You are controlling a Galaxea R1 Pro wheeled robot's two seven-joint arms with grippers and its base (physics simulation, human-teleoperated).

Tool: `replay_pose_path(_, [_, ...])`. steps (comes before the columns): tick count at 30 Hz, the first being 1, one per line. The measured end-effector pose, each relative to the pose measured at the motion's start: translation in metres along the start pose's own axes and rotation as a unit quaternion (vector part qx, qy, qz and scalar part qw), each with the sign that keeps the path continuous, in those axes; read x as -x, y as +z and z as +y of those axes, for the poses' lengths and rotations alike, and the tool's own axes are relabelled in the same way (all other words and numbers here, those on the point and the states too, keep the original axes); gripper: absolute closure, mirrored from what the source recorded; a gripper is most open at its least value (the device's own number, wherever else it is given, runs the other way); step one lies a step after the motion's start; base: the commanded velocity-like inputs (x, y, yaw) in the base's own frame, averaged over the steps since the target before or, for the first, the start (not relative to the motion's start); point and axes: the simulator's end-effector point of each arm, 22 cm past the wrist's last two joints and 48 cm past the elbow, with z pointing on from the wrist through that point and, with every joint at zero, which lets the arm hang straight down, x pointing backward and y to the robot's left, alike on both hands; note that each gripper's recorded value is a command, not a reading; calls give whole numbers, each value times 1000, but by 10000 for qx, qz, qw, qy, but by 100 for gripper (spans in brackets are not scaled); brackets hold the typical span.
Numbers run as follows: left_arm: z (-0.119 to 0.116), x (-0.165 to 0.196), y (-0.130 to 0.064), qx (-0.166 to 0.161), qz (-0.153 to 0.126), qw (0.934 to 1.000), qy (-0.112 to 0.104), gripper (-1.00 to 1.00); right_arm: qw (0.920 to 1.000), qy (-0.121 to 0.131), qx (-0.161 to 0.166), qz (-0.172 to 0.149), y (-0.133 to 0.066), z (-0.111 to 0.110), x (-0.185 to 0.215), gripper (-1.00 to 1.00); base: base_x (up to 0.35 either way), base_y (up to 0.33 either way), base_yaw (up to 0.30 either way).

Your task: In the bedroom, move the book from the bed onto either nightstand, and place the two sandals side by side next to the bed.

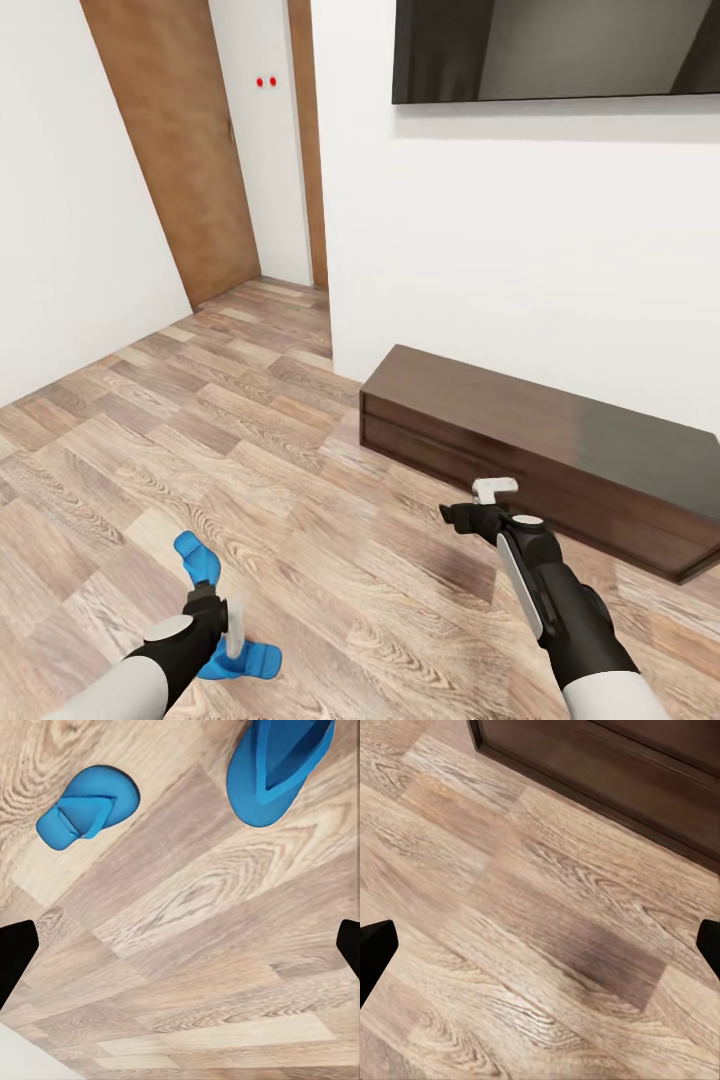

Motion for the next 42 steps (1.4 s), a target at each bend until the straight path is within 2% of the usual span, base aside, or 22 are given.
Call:
replay_pose_path(8, [-13, 4, 19, -49, 5, 10000, 21, -100, 10000, 7, 6, 69, 15, 0, -21, -100, 0, 0, 0])
replay_pose_path(15, [-13, 10, 32, -4, -19, 10000, 4, -100, 9999, 13, 8, 137, 28, -1, -40, -100, 0, 0, 0])
replay_pose_path(29, [-36, 17, 65, -77, 1, 10000, 33, -100, 9997, 17, 18, 248, 53, -1, -77, -100, 0, 0, 0])
replay_pose_path(35, [-20, 11, 79, 25, 70, 10000, -35, -100, 9996, 22, 25, 295, 64, -1, -93, -100, 0, 0, 0])
replay_pose_path(42, [-17, 12, 93, -137, 89, 9998, -91, -100, 9994, 27, 30, 349, 77, -1, -112, -100, 0, 0, 0])
